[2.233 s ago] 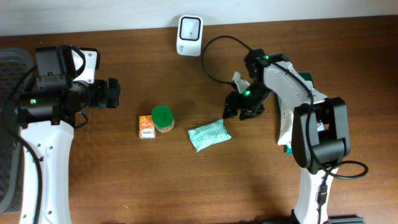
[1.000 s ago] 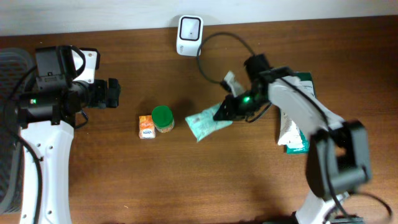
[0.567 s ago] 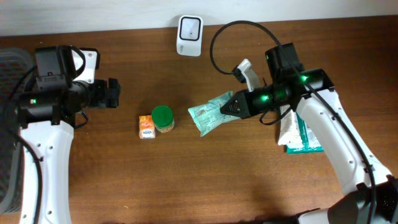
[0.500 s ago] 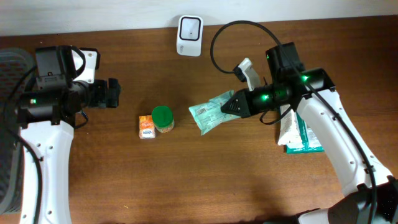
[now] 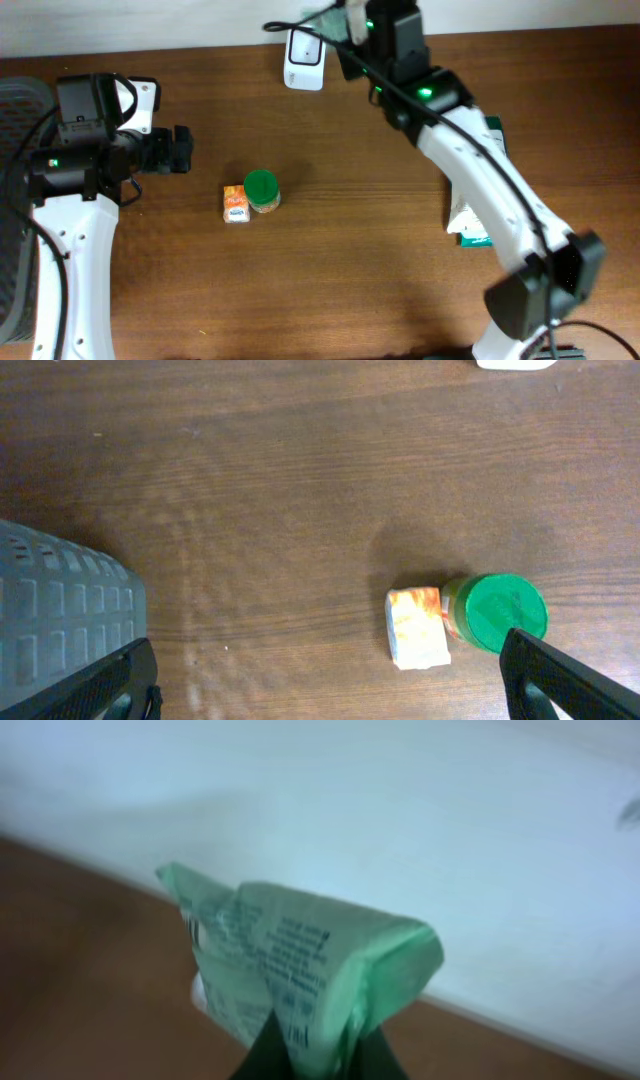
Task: Scan the item barcode
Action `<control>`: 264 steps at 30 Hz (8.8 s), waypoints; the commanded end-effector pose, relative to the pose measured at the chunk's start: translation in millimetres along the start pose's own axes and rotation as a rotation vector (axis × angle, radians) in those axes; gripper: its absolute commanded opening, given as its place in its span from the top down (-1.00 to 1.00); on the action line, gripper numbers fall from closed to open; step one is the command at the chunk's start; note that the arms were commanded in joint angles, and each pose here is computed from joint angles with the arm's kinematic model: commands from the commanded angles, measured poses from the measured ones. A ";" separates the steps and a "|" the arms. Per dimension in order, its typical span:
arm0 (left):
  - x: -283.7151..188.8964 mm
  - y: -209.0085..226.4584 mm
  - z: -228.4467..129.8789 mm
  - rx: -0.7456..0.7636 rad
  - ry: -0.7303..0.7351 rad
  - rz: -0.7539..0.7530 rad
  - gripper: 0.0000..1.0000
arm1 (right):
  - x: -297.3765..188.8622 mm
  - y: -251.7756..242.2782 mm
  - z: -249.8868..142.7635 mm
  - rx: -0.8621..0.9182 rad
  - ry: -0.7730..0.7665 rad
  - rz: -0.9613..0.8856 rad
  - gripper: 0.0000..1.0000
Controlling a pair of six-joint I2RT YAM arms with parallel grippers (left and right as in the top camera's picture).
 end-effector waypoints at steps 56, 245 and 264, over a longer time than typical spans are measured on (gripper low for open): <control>-2.7 2.4 2.6 0.013 -0.010 0.008 -0.98 | 58.9 8.9 -1.5 -0.414 -0.103 -0.211 0.92; -2.7 2.4 2.6 0.013 -0.010 0.008 -0.98 | -46.6 173.3 -258.5 0.375 1.129 0.214 -0.37; -2.7 2.4 2.6 0.013 -0.010 0.008 -0.99 | -56.1 151.0 -212.0 -0.609 0.862 0.689 -0.05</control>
Point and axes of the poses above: each gripper's point midway between its finger pads, its own x axis out along the fingers, its own y axis along the line the jaws close on, z = x × y, the point moved 2 cm from there along -x, back along the fingers
